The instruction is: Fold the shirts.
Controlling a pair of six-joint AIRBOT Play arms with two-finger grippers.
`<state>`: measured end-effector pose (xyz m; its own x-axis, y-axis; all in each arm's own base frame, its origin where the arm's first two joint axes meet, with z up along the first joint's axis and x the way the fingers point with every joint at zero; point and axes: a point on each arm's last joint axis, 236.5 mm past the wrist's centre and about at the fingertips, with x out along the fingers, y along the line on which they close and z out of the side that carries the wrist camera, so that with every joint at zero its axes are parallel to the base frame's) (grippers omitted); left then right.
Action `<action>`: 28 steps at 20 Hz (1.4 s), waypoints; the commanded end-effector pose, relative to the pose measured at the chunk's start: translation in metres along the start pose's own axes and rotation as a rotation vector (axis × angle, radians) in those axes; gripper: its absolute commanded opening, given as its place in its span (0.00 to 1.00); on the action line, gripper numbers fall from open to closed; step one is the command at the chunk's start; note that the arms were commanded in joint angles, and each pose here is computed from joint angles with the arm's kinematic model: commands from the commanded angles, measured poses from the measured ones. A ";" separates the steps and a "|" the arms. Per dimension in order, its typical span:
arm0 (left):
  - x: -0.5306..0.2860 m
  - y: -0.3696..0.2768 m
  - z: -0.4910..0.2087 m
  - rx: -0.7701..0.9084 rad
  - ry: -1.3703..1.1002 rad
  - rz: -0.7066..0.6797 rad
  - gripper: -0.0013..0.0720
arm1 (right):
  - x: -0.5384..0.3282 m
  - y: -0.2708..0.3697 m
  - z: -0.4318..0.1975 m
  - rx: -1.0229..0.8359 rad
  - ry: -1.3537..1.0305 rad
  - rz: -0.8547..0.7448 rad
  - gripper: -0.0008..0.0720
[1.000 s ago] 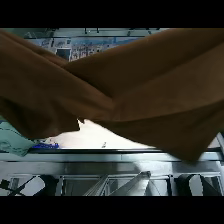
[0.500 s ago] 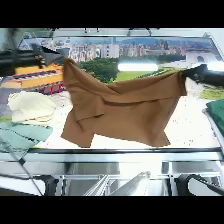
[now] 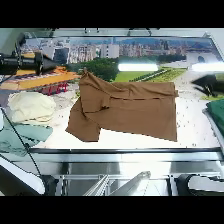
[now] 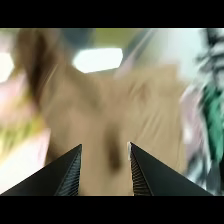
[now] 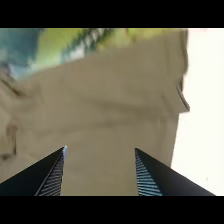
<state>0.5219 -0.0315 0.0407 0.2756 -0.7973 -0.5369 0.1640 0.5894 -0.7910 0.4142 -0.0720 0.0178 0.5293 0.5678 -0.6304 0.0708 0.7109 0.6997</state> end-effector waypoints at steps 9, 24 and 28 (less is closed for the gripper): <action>0.026 0.056 -0.151 -0.287 0.279 0.143 0.45 | 0.037 -0.083 -0.217 0.373 0.392 -0.111 0.66; 0.125 0.063 -0.192 -0.204 0.465 0.232 0.45 | 0.088 -0.023 -0.212 0.299 0.433 0.028 0.10; 0.132 0.034 -0.217 -0.135 0.658 0.140 0.04 | 0.074 0.001 -0.220 0.278 0.501 0.115 0.03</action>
<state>0.3757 -0.1281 -0.1284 -0.2416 -0.6517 -0.7189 -0.0127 0.7429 -0.6693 0.2760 0.0506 -0.1229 0.1241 0.7552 -0.6436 0.3220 0.5829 0.7460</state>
